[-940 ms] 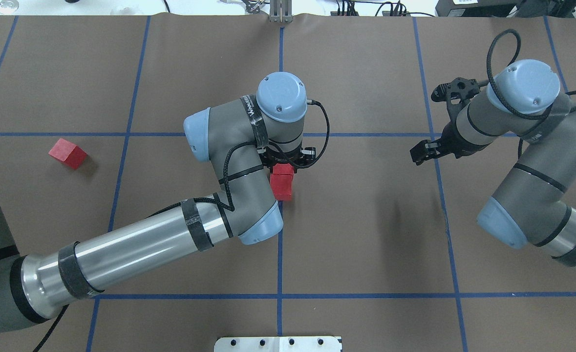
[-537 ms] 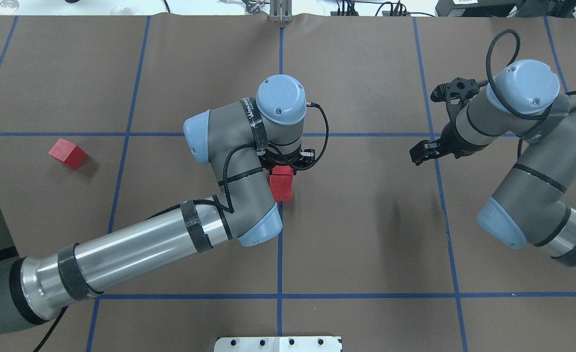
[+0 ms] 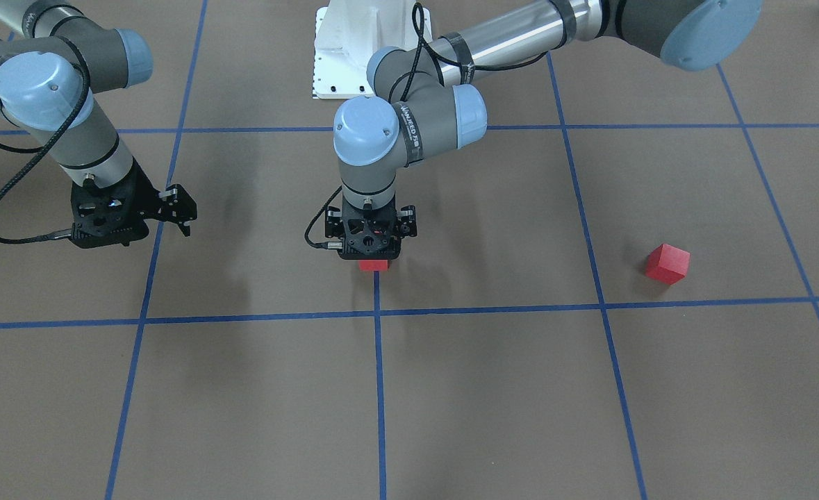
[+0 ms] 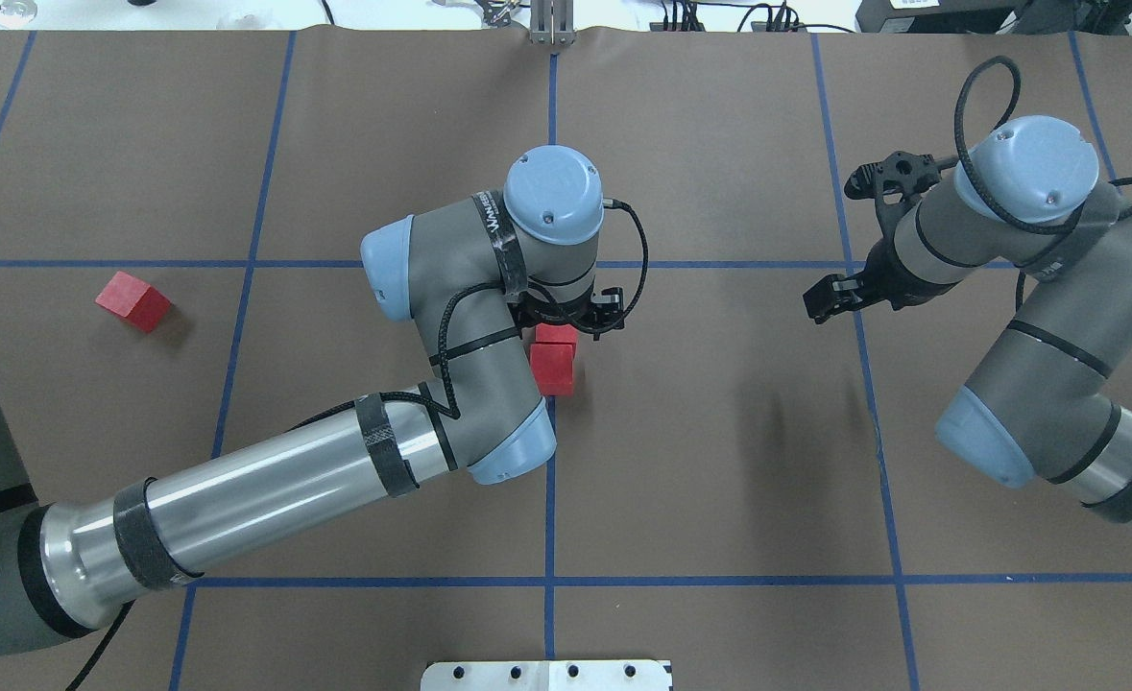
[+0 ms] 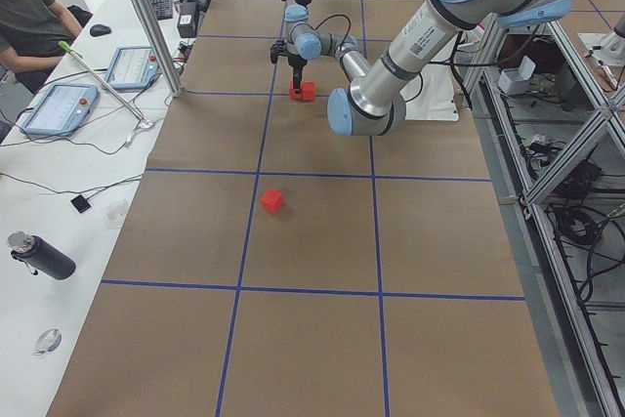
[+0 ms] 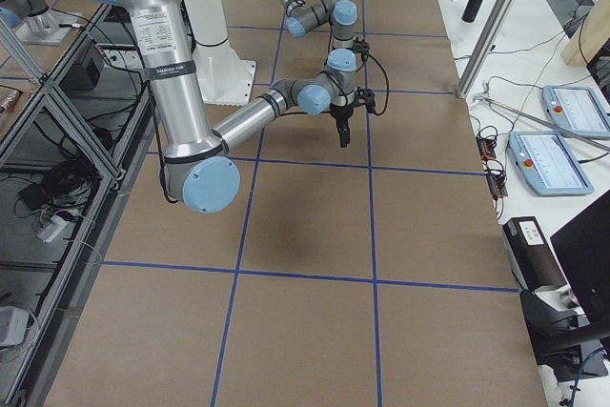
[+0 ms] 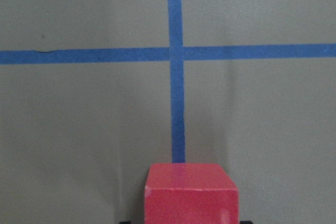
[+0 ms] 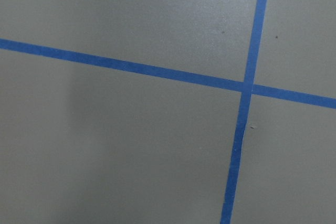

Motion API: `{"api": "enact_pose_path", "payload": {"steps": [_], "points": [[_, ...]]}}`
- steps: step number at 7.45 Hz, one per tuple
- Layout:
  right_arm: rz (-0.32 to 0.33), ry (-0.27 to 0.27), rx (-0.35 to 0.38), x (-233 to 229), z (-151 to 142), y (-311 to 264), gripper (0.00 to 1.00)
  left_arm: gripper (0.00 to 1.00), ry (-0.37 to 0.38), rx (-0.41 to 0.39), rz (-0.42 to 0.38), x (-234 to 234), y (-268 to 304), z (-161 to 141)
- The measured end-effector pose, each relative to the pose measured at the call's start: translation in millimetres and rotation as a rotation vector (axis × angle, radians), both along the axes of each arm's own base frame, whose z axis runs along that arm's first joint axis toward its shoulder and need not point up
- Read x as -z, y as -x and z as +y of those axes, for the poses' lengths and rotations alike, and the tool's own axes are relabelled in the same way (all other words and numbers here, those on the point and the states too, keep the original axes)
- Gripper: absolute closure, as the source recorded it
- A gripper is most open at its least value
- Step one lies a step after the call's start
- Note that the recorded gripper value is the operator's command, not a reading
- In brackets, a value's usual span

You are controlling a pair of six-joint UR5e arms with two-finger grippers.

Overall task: Form red blocks into L shape at center
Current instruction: 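Place the red cube beside the center cube, farther from the robot, then open the left gripper and move it toward the far red cube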

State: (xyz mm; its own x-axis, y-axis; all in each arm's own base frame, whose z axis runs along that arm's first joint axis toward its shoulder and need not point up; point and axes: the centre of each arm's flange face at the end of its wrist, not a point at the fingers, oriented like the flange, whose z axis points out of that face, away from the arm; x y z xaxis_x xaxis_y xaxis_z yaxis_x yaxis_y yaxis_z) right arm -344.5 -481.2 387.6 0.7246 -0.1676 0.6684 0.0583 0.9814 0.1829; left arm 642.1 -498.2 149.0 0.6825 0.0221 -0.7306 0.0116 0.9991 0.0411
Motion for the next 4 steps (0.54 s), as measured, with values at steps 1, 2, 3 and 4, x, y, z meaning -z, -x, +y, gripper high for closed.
{"api": "enact_pose_path", "payload": {"steps": [1, 2, 3, 4], "points": [[0.0, -0.001, 0.0, 0, 0, 0, 0.0, 0.01, -0.009, 0.008, 0.018, 10, 9, -2], [0.0, -0.002, -0.001, 0, -1, -1, 0.0, 0.01, -0.016, 0.02, 0.031, 17, 22, -5], [-0.001, -0.003, -0.003, 1, -2, -3, 0.0, 0.01, -0.021, 0.031, 0.037, 13, 40, -7], [-0.002, -0.003, -0.007, 1, -4, -5, 0.0, 0.01, -0.032, 0.037, 0.045, -6, 66, -3]]}}
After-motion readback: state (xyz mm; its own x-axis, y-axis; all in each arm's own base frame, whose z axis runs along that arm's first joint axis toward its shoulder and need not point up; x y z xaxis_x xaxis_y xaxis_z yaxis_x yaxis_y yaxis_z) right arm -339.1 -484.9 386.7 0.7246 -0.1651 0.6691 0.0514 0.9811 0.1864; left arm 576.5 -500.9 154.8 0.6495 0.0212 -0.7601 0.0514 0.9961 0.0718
